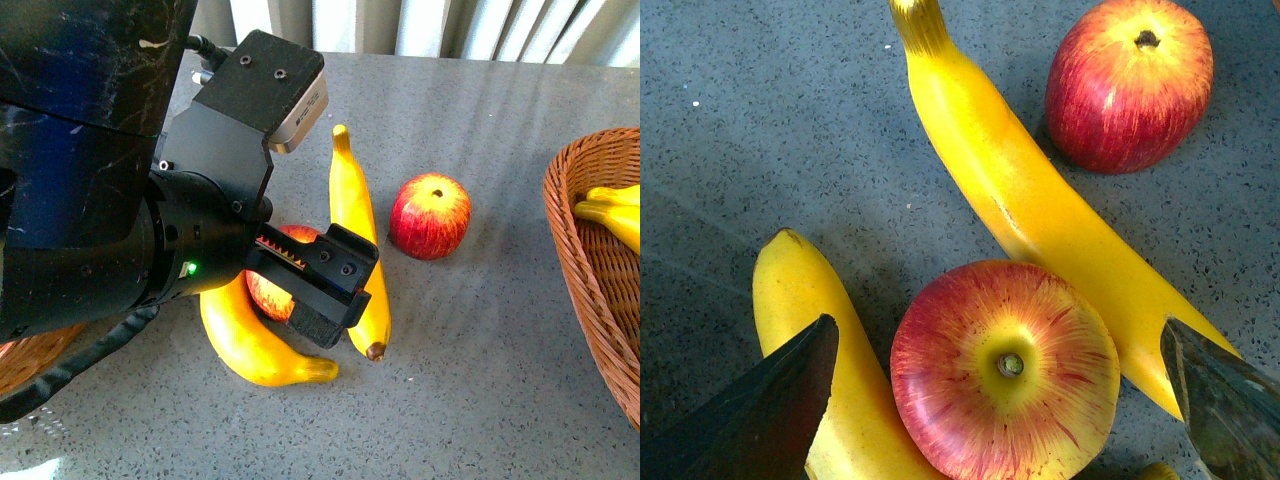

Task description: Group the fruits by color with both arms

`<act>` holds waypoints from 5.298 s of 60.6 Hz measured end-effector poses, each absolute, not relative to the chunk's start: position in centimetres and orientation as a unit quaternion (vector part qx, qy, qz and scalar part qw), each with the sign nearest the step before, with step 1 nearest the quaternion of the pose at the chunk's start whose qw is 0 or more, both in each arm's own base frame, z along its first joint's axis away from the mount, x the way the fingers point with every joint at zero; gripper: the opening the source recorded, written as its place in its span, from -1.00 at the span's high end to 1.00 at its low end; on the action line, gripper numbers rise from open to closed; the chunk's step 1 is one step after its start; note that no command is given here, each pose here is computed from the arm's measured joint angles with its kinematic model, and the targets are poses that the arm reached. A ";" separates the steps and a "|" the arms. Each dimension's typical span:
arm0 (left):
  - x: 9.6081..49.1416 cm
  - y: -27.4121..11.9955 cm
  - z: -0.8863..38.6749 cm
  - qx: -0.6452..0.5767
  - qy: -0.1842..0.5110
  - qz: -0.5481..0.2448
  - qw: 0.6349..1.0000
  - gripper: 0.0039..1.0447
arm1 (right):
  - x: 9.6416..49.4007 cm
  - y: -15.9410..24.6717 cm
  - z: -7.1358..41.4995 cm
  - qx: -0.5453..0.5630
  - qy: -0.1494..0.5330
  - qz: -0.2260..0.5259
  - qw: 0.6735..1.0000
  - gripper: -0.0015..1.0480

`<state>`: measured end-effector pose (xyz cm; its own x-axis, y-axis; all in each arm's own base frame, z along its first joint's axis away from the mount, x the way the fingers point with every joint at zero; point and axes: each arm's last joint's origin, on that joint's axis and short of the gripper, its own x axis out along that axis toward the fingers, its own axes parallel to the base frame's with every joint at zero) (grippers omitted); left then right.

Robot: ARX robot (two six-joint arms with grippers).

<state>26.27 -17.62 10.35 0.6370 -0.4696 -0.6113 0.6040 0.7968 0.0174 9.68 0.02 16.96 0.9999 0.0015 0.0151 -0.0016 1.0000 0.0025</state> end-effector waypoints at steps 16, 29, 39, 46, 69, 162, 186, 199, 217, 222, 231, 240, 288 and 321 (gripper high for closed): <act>26.4 -17.5 9.2 0.112 0.318 -0.295 0.894 -0.83 | 9.7 0.0 17.0 0.001 -0.008 0.001 1.000 -0.82; 26.6 -17.4 8.7 0.111 0.320 -0.291 0.895 -0.83 | 9.7 0.0 17.0 0.001 -0.008 0.001 1.000 -0.82; 26.6 -17.4 8.1 0.111 0.323 -0.293 0.893 -0.83 | 9.7 0.0 17.0 0.001 -0.008 0.001 1.000 -0.82; 26.6 -17.5 8.0 0.109 0.324 -0.293 0.893 -0.83 | 9.7 0.0 17.0 0.001 -0.008 0.001 1.000 -0.82; 26.3 -17.9 7.1 0.114 0.335 -0.295 0.888 -0.83 | 9.7 0.0 17.0 0.001 -0.008 0.001 1.000 -0.82; 28.3 -2.8 10.3 -0.029 0.293 0.046 0.955 -0.36 | 9.7 0.0 17.0 0.001 -0.008 0.001 1.000 -0.82; 28.2 -7.7 13.6 0.027 0.220 -0.130 0.966 -0.83 | 9.7 0.0 17.0 0.001 -0.008 0.001 1.000 -0.82; 28.8 -12.8 15.6 0.082 0.181 -0.277 0.940 -0.83 | 9.7 0.0 17.0 0.001 -0.008 0.001 1.000 -0.82; 31.0 -17.8 16.6 0.150 0.171 -0.421 0.878 -0.83 | 9.7 0.0 17.0 0.001 -0.008 0.001 1.000 -0.82; 31.5 -18.3 16.8 0.172 0.176 -0.457 0.855 -0.83 | 9.7 0.0 17.0 0.001 -0.008 0.001 1.000 -0.82; 32.5 -19.1 17.2 0.203 0.184 -0.506 0.818 -0.83 | 9.7 0.0 17.0 0.001 -0.008 0.001 1.000 -0.82; 33.6 -19.8 17.4 0.227 0.187 -0.536 0.791 -0.83 | 9.7 0.0 17.0 0.001 -0.008 0.001 1.000 -0.82; 37.5 -24.5 14.3 0.294 0.210 -0.586 0.726 -0.83 | 9.7 0.0 17.0 0.001 -0.008 0.001 1.000 -0.82; 38.4 -26.1 11.4 0.303 0.237 -0.592 0.708 -0.83 | 9.7 0.0 17.0 0.001 -0.008 0.001 1.000 -0.82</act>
